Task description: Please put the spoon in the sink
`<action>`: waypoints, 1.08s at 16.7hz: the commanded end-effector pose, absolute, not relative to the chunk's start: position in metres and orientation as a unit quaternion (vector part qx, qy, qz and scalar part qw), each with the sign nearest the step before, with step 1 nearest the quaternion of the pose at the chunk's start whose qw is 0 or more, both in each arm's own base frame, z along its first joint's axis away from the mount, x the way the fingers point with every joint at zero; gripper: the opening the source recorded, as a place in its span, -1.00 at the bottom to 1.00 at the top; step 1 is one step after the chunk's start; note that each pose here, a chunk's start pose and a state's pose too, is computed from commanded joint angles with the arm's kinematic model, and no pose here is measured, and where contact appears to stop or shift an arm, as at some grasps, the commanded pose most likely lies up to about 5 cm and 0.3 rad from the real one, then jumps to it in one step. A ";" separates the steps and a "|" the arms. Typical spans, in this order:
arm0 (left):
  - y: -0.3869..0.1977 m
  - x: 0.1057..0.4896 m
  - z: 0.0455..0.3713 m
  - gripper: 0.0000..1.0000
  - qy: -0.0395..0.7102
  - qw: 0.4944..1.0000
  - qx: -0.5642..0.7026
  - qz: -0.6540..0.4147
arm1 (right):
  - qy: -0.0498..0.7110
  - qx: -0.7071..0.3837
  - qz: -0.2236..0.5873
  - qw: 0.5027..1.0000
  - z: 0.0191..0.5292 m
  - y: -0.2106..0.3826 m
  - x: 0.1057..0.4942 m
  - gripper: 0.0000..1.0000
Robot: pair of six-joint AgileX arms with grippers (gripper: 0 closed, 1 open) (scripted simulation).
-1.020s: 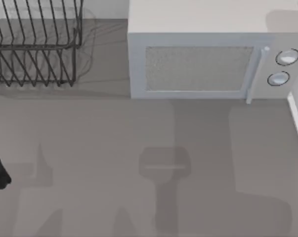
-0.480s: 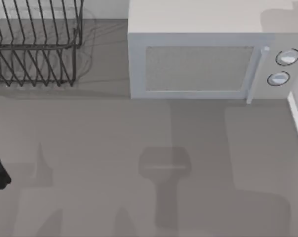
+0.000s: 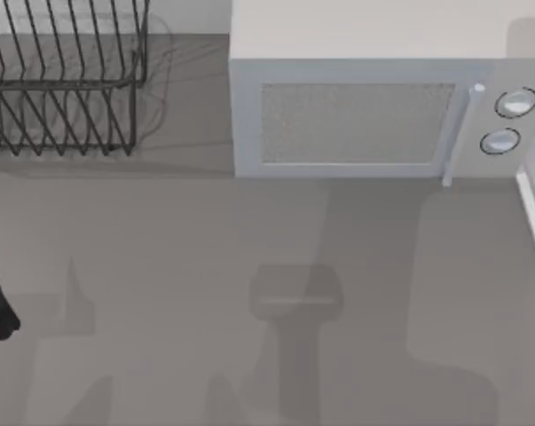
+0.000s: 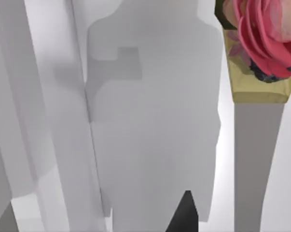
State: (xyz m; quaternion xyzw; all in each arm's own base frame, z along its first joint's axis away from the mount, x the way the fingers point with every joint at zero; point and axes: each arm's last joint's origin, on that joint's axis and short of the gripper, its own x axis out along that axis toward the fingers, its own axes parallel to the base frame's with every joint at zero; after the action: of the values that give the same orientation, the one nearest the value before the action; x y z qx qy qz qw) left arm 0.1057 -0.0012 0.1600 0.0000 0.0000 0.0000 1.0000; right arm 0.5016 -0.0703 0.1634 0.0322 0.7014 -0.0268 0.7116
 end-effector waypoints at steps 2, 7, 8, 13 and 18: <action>-0.001 0.106 0.160 1.00 0.000 1.000 0.000 0.000 | 0.698 0.032 -0.028 0.715 0.158 -0.071 0.500 -1.00; -0.001 0.106 0.160 1.00 0.000 1.000 0.000 0.000 | 0.695 0.032 -0.029 0.717 0.157 -0.070 0.500 -1.00; -0.001 0.106 0.160 1.00 0.000 1.000 0.000 0.000 | 0.695 0.032 -0.029 0.717 0.157 -0.070 0.500 -0.85; -0.001 0.106 0.160 1.00 0.000 1.000 0.000 0.000 | 0.695 0.032 -0.029 0.717 0.157 -0.070 0.500 -0.10; -0.001 0.106 0.160 1.00 0.000 1.000 0.000 0.000 | 0.695 0.032 -0.029 0.717 0.157 -0.070 0.500 0.66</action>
State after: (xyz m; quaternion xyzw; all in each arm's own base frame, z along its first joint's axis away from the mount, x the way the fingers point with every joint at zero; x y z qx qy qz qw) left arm 0.1057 -0.0012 0.1600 0.0000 0.0000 0.0000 1.0000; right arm 0.5000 -0.0704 0.1567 0.0317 0.6954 -0.0286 0.7173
